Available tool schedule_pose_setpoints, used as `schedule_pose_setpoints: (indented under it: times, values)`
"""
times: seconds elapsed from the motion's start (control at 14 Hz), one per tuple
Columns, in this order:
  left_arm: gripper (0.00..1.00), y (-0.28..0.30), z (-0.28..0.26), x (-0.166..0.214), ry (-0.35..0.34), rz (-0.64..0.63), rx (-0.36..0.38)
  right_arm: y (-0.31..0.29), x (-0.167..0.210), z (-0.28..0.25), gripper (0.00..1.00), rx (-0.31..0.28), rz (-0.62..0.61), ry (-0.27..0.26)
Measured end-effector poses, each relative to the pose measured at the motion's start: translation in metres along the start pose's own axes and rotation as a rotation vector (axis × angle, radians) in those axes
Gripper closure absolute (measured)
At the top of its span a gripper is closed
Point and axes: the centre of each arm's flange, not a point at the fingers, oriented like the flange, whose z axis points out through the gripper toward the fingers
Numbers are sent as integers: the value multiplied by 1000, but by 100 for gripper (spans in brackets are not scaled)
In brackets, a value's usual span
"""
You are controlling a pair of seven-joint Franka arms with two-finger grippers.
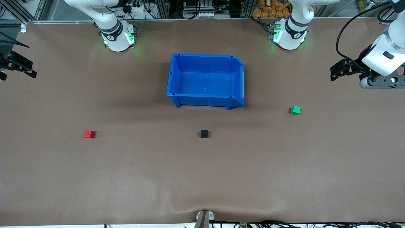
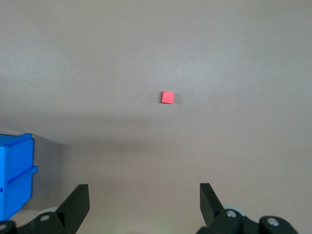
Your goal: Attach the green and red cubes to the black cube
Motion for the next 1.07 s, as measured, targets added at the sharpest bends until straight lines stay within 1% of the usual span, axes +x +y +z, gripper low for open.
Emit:
schedule_pose_setpoints:
  times: [0.14,1.07]
  values:
    - [0,0,2,-1,-11,0,1,0,0,0,0,0,0,0]
    - [0,2,1,-1,-11,4,1,1,0,0,0,0,2,0]
